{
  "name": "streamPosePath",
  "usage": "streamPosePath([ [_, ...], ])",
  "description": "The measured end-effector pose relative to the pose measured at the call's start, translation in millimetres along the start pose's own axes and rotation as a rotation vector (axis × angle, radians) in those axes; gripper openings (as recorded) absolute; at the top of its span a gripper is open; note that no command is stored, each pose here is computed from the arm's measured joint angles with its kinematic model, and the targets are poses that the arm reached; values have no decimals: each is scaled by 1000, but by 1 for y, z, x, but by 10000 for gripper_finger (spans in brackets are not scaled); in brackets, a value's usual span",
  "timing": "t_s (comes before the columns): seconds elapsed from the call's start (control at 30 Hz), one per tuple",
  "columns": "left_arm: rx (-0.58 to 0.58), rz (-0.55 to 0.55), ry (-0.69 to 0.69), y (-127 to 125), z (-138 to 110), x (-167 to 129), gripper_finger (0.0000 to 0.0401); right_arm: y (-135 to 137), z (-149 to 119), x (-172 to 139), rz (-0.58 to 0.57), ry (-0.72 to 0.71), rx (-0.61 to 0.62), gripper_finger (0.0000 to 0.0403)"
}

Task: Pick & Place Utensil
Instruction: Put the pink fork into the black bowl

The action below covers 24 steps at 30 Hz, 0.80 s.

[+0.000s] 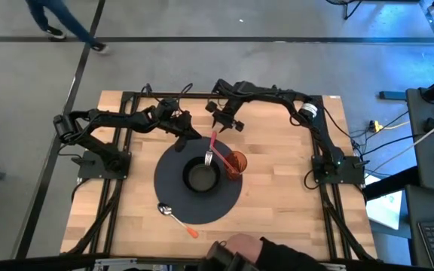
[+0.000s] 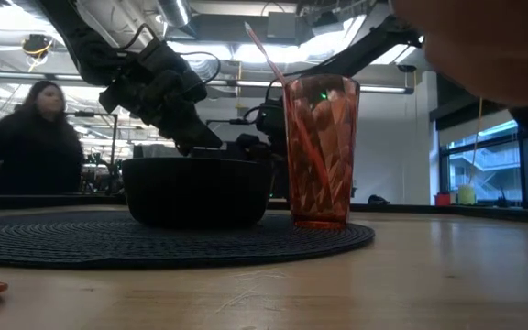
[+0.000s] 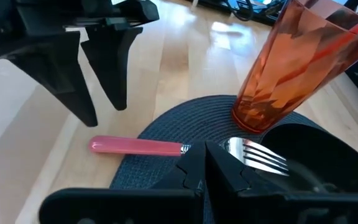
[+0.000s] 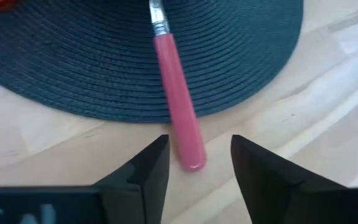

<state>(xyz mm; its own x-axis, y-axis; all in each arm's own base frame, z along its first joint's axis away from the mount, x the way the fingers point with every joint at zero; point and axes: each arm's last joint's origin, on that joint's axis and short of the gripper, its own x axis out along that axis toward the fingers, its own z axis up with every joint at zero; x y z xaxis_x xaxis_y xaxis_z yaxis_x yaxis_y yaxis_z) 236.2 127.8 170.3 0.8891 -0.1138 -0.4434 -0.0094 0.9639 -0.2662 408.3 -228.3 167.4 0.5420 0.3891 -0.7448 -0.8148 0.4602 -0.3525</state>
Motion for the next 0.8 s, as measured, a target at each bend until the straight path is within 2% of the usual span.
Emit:
streamPosePath([
  [0.37,1,0,0,0,0,0,4,1,14,15,30,-2,-72,159],
  [0.8,2,0,0,0,0,0,4,3,15,26,47,-2,-84,174],
])
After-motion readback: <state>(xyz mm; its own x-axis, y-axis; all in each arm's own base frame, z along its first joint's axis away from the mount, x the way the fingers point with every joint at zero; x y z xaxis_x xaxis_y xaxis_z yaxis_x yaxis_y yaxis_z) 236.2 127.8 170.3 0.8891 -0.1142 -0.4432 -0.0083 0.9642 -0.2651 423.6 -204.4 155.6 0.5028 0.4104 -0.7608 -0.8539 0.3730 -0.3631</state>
